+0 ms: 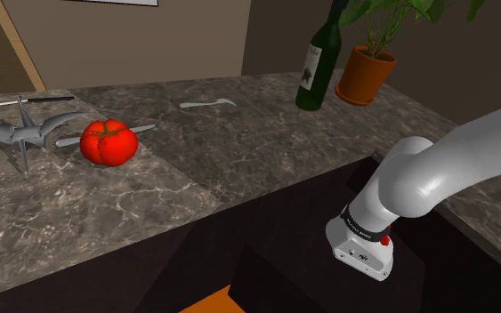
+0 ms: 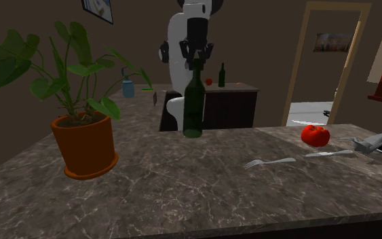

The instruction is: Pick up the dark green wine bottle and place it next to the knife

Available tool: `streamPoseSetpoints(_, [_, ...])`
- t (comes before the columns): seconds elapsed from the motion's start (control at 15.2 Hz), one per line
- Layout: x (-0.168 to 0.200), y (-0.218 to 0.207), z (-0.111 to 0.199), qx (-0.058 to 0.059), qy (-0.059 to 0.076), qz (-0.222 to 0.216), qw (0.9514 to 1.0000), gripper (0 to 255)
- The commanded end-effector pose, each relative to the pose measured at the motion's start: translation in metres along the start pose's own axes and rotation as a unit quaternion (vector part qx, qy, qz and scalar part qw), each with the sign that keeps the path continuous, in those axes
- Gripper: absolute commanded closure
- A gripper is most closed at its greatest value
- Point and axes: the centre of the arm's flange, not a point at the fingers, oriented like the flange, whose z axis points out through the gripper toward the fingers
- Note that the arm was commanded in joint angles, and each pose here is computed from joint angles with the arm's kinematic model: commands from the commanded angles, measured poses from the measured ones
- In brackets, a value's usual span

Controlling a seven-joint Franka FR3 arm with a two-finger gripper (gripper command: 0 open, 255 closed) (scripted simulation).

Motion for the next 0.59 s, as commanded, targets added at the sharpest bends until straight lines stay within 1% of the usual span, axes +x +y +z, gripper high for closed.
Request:
streamPoseSetpoints(0.0, [0.012, -0.023, 0.0, 0.0, 0.0, 0.001, 1.0, 255])
streamPoseSetpoints(0.53, [0.057, -0.119, -0.003, 0.0, 0.0, 0.001, 1.0, 255])
